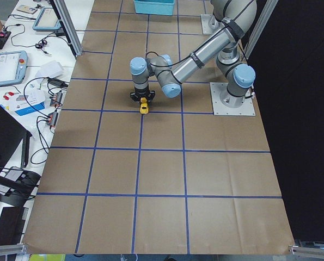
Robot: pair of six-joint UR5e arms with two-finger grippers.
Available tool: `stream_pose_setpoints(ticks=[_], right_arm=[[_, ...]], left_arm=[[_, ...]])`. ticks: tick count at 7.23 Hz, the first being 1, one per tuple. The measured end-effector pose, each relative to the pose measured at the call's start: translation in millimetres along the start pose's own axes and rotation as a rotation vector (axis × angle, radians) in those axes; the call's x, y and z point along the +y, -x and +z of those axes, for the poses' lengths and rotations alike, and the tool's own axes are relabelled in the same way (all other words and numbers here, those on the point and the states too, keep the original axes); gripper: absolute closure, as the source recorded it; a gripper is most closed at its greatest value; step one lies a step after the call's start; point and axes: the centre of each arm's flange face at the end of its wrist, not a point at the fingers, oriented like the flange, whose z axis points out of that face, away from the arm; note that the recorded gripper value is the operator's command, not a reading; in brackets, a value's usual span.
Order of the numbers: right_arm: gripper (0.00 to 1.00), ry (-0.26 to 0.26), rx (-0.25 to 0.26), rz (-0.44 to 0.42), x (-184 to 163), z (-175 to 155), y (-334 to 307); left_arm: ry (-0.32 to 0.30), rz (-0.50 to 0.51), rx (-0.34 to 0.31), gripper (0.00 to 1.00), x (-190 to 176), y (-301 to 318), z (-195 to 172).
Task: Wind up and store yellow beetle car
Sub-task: 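Keep dragging the car backward toward the robot with the left gripper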
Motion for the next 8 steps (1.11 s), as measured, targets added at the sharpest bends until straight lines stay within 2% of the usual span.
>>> stream_pose_setpoints(ticks=[6, 7, 8], right_arm=[[0.00, 0.000, 0.000, 0.000, 0, 0, 0], [0.00, 0.000, 0.000, 0.000, 0, 0, 0], [0.00, 0.000, 0.000, 0.000, 0, 0, 0]], left_arm=[[-0.005, 0.048, 0.002, 0.68, 23, -1, 1], [-0.006, 0.038, 0.001, 0.65, 31, -2, 1], [-0.007, 0.030, 0.001, 0.09, 38, -3, 0]])
